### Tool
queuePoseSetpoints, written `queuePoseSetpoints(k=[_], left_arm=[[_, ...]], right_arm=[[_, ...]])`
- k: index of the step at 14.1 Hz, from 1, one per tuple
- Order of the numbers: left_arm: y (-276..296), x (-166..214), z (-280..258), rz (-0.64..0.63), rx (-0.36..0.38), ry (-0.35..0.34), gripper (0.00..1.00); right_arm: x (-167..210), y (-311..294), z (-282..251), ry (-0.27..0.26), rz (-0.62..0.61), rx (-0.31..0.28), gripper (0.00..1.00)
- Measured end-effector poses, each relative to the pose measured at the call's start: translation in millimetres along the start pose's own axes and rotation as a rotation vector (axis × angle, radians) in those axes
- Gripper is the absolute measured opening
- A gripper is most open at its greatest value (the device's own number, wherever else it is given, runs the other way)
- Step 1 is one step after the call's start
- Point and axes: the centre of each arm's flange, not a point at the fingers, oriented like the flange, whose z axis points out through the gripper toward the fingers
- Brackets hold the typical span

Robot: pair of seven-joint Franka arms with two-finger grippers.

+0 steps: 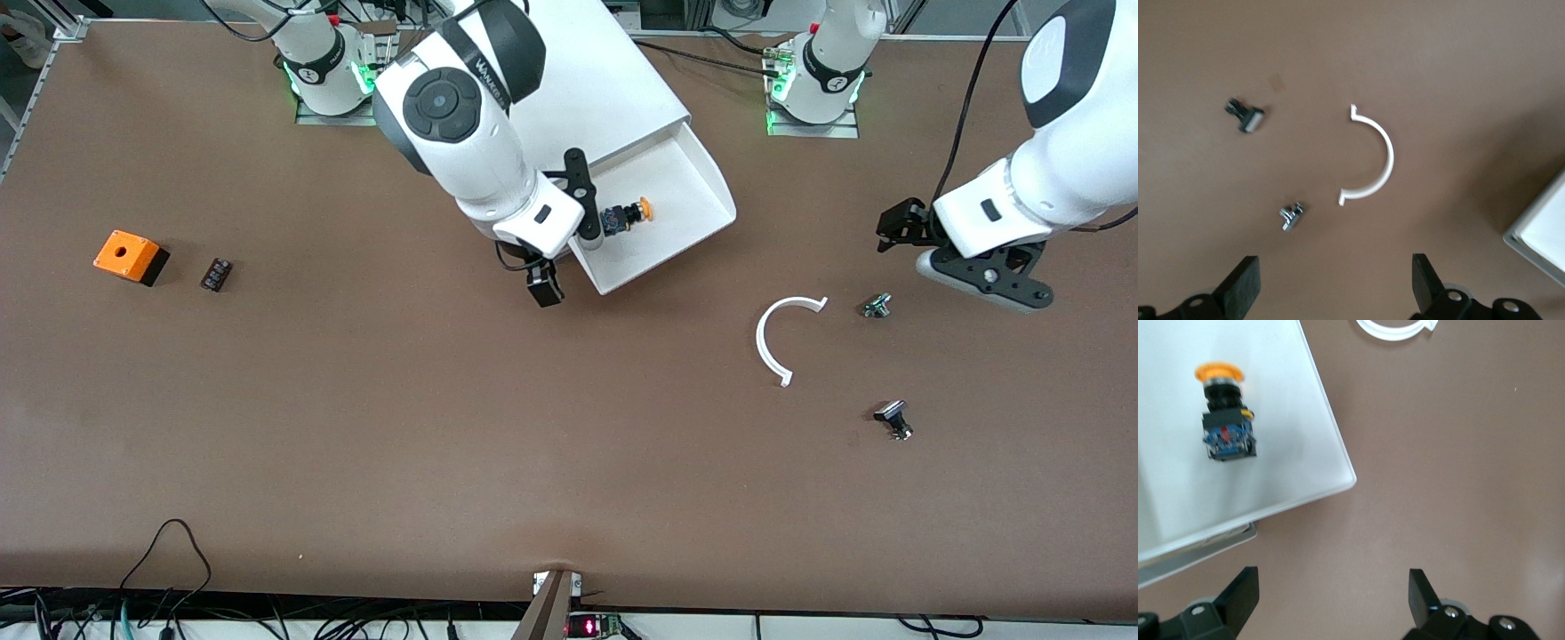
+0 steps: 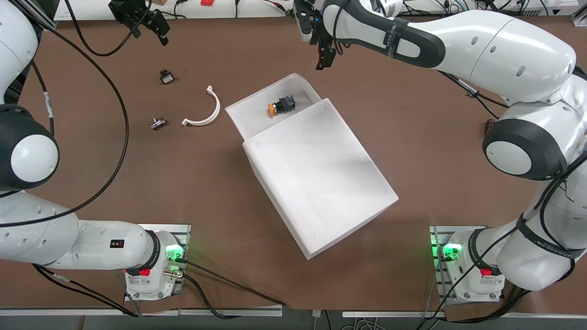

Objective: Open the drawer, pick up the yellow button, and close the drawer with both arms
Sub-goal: 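Reach the right gripper into the open drawer toward the yellow button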

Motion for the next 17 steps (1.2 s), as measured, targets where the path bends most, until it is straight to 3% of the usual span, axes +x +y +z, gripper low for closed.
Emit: queuePoseSetpoints(k=[5,9,17], left_arm=[[-28.6,-26.1,-16.7,-0.064,0.020,0.056,1.00],[-73.2,-52.1,2.0,-0.154,0.013,0.044,1.00],[-72.3,-48.6,5.5,-0.150,0.016,0.053,1.00]], right_arm=[[37.9,-16.6,30.9,-0.005,0.007,0.032,1.00],[74.4,-39.4,53.6,-0.013,0.011,0.055,1.00],[79.5,-49.3,56.4,-0.047,0.004,0.094,1.00]])
